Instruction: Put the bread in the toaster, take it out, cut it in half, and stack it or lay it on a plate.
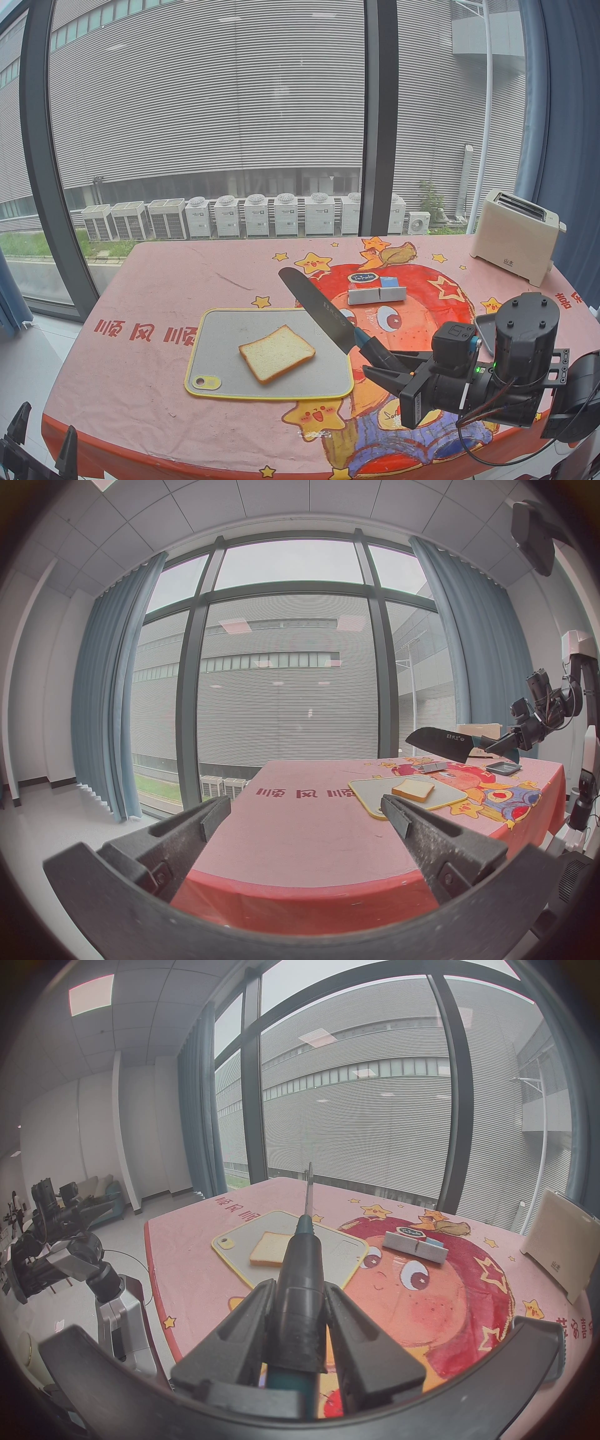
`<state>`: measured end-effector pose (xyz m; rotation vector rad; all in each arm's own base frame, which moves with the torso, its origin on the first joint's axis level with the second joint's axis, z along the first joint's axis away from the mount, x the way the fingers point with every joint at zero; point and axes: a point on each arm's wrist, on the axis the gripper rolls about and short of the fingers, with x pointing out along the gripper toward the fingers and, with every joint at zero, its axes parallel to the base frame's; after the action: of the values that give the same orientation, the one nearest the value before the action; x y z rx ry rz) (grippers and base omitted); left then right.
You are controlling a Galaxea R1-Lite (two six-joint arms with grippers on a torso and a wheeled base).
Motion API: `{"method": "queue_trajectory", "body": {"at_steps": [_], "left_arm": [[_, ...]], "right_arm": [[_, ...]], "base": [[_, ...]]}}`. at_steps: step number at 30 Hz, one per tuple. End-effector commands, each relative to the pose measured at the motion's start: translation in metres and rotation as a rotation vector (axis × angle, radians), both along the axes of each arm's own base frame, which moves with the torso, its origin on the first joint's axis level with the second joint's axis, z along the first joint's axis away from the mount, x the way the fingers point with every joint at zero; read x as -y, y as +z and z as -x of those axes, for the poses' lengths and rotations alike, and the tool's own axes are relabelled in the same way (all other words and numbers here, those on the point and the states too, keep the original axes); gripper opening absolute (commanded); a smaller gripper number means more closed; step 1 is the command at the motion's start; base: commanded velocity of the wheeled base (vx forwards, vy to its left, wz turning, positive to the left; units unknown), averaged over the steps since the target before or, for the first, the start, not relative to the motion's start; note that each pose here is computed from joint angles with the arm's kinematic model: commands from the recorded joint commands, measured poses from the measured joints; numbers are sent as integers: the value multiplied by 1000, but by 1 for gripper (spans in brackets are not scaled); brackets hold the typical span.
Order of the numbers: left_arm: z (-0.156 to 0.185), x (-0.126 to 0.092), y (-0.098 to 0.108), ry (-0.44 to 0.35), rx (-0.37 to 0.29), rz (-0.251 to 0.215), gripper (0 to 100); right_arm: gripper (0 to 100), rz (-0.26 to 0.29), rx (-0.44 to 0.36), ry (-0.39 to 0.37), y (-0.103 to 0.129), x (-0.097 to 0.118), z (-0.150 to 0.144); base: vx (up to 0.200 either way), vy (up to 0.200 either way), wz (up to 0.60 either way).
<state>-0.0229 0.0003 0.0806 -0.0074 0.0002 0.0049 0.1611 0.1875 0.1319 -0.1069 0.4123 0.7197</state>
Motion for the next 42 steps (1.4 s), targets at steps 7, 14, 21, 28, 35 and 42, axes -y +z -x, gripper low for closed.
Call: {"method": "queue_trajectory", "body": {"at_steps": [7,14,21,28,35,42], "left_arm": [[0,0,-5,-2,-1,-4,100],[0,0,-5,-2,-1,-4,100],[0,0,-5,-5,-3,-7,100],[0,0,-5,-5,-1,-7,100],[0,0,-5,-3,-4,-3,100],[0,0,-5,1,0,-3,100]], "right_arm": [[0,9,-7,-5,-3,0,-1],[0,8,-9,2,-3,-2,-1],[0,27,-21,12,-8,-5,-1],[0,62,-40,16,-17,-5,0],[0,106,-31,30,-22,0,4],[0,117,-34,26,-25,0,4]], "base": [[0,57,0],[0,0,0],[0,0,0],[0,0,0],[0,0,0],[0,0,0]]}}
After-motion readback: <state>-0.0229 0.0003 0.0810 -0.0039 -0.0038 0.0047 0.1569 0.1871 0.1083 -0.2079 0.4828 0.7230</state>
